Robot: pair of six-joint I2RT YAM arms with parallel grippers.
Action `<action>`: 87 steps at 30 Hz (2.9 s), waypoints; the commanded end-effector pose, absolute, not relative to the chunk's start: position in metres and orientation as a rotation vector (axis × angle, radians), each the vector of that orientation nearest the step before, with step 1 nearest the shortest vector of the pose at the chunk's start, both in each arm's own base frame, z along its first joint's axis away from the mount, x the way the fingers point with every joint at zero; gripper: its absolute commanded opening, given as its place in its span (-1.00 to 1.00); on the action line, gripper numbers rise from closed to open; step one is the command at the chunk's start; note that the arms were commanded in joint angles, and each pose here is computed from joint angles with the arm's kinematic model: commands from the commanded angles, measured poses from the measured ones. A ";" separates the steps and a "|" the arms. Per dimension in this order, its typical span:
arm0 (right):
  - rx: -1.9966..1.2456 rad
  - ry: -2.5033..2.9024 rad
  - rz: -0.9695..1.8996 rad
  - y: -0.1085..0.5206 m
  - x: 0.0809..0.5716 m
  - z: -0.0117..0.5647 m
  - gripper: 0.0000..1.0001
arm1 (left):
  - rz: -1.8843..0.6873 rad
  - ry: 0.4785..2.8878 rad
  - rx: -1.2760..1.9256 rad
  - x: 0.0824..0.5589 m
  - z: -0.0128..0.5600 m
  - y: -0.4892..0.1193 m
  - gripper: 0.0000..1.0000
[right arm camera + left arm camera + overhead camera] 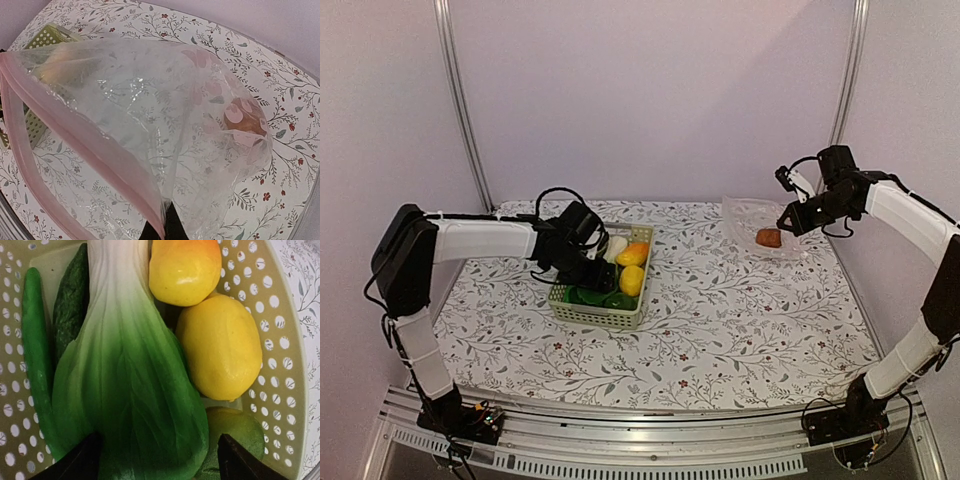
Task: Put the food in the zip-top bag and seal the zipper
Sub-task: Pick up the fake vegetable from the bin, then place the fake vegetable in the zipper food storage bag.
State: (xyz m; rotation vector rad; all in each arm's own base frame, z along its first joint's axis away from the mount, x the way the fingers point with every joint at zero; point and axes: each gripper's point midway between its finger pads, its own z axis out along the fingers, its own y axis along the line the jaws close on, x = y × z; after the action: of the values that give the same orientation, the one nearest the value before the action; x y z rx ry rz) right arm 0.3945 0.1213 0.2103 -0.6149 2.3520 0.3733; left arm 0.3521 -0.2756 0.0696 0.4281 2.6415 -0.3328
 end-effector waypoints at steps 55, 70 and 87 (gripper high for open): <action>-0.742 2.333 0.259 0.148 0.402 0.207 -1.00 | -0.894 2.134 0.657 0.308 0.318 -0.383 -0.97; -0.749 2.327 0.224 0.158 0.406 0.212 -1.00 | -1.099 2.296 0.718 0.284 0.262 -0.466 -1.00; -0.866 2.271 0.147 0.178 0.381 0.225 -1.00 | -1.427 2.437 0.168 0.357 0.231 -0.502 -0.76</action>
State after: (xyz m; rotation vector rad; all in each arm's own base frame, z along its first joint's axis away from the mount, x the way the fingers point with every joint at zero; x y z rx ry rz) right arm 0.3921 0.1723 0.2086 -0.8490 2.2999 0.0978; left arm 0.3248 -0.4908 0.2160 0.3444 2.5049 -1.2434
